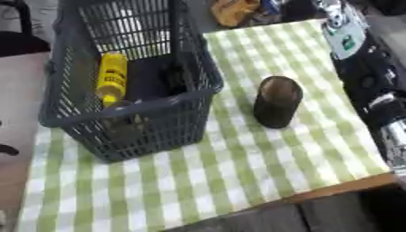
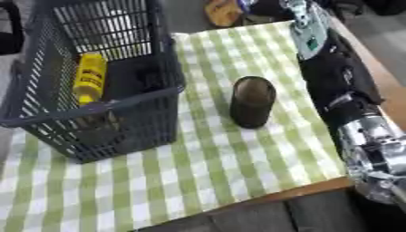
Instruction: Pick up objects on the table and place them in the box.
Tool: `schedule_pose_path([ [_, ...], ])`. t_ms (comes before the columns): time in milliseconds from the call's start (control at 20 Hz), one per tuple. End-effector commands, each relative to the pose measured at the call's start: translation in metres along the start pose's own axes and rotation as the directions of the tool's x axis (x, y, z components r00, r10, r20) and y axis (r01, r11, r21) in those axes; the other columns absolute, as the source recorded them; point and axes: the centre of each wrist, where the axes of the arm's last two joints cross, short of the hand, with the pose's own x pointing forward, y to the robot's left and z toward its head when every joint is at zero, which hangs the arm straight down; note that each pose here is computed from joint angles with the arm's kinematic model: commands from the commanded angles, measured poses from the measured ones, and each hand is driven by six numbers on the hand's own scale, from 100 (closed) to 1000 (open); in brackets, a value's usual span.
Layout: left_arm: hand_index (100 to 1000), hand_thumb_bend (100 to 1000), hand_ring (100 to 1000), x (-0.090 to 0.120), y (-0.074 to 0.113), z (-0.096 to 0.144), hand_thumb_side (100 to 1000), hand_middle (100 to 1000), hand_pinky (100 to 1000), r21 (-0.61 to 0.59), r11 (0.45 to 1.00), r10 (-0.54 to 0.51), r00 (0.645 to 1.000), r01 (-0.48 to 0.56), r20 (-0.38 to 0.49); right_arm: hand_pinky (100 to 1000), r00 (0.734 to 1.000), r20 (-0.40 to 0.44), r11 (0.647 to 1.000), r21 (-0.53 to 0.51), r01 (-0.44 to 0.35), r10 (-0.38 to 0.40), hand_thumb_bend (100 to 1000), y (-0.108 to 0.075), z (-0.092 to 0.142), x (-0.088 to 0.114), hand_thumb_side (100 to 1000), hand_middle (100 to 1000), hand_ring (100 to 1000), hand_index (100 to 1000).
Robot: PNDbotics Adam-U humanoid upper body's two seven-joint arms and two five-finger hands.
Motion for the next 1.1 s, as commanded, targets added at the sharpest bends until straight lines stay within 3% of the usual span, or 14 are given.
schedule_pose_path([
  [50,759,396,804,0.004,0.001,-0.002,905,745,374,-0.008,1.000,0.001,1.000,-0.001,0.017,100,0.988,0.144,0.998,-0.016,0.055,-0.052,100,-0.013,-0.027,0.036,100,292,287,461],
  [350,759,395,803,0.003,0.000,-0.002,906,745,374,-0.014,1.000,0.001,1.000,-0.001,0.013,100,0.930,0.334,0.988,0.078,0.135,-0.154,100,-0.004,-0.047,0.080,100,295,293,465],
  [600,759,395,803,0.003,0.000,-0.001,906,745,374,-0.017,1.000,0.002,1.000,-0.001,0.011,100,0.872,0.449,0.970,0.220,0.105,-0.196,100,0.012,-0.054,0.100,100,291,294,470],
  [800,759,394,804,0.003,0.000,-0.001,906,746,374,-0.018,1.000,0.001,1.000,-0.001,0.011,100,0.842,0.493,0.941,0.336,0.045,-0.217,100,0.033,-0.054,0.103,100,288,292,471],
  [1100,759,393,804,0.003,-0.001,-0.001,907,746,374,-0.020,1.000,0.002,1.000,-0.002,0.010,100,0.829,0.495,0.880,0.475,-0.008,-0.260,100,0.075,-0.047,0.097,100,281,287,469],
])
